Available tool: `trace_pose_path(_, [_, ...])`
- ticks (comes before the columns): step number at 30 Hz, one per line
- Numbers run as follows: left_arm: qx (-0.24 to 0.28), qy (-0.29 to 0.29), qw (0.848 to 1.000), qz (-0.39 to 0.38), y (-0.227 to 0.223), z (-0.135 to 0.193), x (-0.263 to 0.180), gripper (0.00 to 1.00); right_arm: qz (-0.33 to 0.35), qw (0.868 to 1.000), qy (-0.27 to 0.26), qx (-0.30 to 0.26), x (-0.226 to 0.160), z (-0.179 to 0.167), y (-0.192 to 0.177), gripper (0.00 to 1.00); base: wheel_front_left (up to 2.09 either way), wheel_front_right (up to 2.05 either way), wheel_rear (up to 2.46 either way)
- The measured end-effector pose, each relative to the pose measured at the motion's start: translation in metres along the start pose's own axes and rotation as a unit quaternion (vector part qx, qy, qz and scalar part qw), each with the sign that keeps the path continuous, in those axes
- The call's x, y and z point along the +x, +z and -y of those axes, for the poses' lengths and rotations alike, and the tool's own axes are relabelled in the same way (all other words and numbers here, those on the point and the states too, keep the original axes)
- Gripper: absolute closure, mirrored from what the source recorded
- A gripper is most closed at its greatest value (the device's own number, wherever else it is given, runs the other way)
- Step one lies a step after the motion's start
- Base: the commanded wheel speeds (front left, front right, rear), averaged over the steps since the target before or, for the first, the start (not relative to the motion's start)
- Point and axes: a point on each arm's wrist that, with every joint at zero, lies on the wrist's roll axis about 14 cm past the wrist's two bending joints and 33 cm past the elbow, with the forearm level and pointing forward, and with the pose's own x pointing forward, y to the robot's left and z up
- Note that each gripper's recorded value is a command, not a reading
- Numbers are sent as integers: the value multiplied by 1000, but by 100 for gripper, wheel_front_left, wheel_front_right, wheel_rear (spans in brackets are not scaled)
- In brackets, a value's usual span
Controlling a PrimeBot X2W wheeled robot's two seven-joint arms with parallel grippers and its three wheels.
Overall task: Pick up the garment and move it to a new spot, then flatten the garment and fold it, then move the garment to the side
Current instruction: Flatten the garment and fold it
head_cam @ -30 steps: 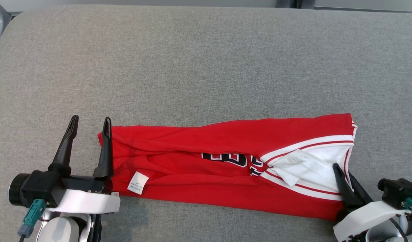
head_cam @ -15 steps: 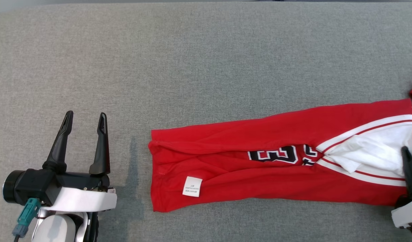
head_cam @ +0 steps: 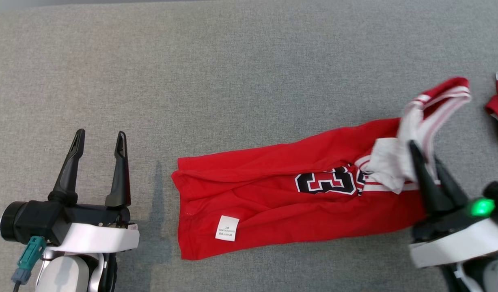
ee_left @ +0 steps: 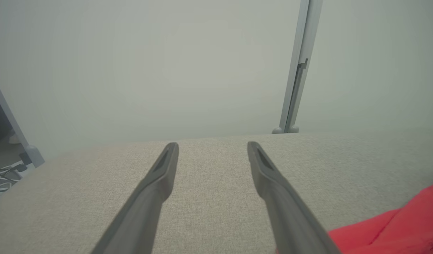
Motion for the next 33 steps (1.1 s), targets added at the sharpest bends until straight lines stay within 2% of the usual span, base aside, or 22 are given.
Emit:
trace_pose_path(3, [0,-2,1000,1,1,1,0,0,10,998,68,14,8,-48,10,100,0,0,0])
trace_pose_path(6, [0,-3,1000,1,1,2,-1,0,10,990,137,40,14,-97,14,100,0,0,0])
trace_pose_path(10, [-1,-4,1000,6,5,2,1,0,-7,968,235,84,14,-165,9,100,0,0,0])
trace_pose_path(15, [-1,0,1000,3,4,-1,-3,0,-58,939,319,116,7,-224,-20,100,0,0,0])
trace_pose_path(20, [-2,6,1000,-1,1,-4,-4,0,-80,923,346,145,11,-250,-41,100,0,0,0])
trace_pose_path(31, [-6,-3,1000,-12,-7,-1,-2,0,-116,914,359,147,22,-267,-82,100,0,0,0])
trace_pose_path(32, [-6,-3,1000,-14,-8,-1,-2,0,-120,914,359,149,22,-268,-85,64,0,0,0])
trace_pose_path(33, [-7,-4,1000,-15,-8,0,-3,0,-123,913,360,147,22,-269,-87,8,0,0,0])
